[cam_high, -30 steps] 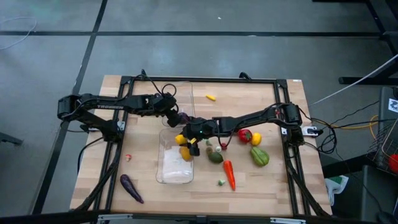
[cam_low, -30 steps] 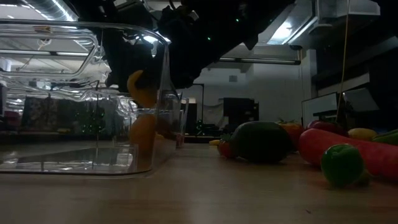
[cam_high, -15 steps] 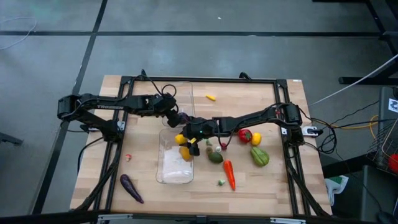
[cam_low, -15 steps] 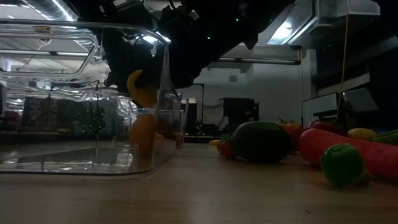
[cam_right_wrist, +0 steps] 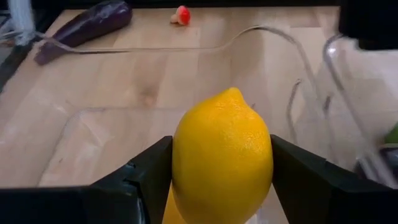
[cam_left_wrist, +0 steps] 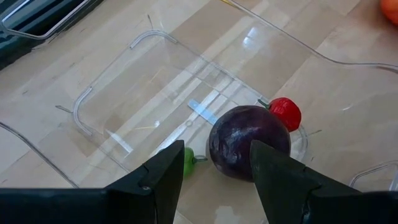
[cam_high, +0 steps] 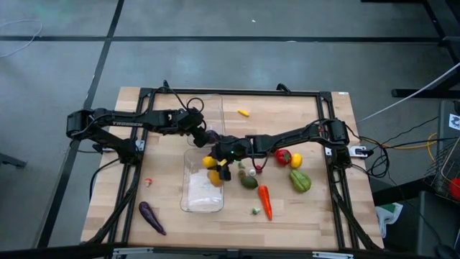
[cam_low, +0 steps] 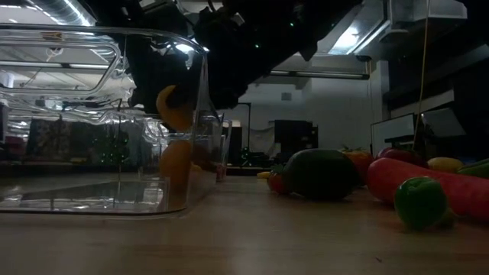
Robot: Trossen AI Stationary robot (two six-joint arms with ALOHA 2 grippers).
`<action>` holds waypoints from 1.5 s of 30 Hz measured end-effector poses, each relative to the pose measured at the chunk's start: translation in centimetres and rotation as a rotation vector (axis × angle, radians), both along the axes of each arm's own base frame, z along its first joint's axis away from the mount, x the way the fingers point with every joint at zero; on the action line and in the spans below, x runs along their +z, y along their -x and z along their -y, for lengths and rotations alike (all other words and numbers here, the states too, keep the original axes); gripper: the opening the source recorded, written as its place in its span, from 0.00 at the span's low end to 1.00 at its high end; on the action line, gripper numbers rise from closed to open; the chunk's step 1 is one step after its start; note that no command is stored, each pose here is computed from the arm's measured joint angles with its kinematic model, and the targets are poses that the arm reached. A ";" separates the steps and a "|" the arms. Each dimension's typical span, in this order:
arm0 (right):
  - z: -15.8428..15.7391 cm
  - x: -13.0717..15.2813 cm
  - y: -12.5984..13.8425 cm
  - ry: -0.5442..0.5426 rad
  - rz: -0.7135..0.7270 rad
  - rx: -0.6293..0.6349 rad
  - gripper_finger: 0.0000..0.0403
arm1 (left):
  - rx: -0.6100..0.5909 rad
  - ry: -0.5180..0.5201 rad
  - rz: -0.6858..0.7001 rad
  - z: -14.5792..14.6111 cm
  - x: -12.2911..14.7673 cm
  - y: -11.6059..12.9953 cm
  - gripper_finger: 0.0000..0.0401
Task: Sort produce into baskets
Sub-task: Put the top yellow lemon into the bottom transparent bin, then put the red tomato into the bottom transparent bin
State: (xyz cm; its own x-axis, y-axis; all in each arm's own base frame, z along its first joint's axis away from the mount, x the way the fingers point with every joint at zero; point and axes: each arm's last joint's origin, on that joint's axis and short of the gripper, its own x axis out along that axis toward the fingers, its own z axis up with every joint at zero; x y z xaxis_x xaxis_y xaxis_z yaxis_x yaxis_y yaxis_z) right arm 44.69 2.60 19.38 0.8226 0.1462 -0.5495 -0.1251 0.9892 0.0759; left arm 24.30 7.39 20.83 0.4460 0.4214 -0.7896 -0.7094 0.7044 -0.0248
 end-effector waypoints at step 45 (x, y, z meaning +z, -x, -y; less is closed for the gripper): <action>1.0 6.3 6.1 -0.047 -0.241 0.088 0.93 | 0.002 0.000 0.004 0.0 0.0 0.0 0.45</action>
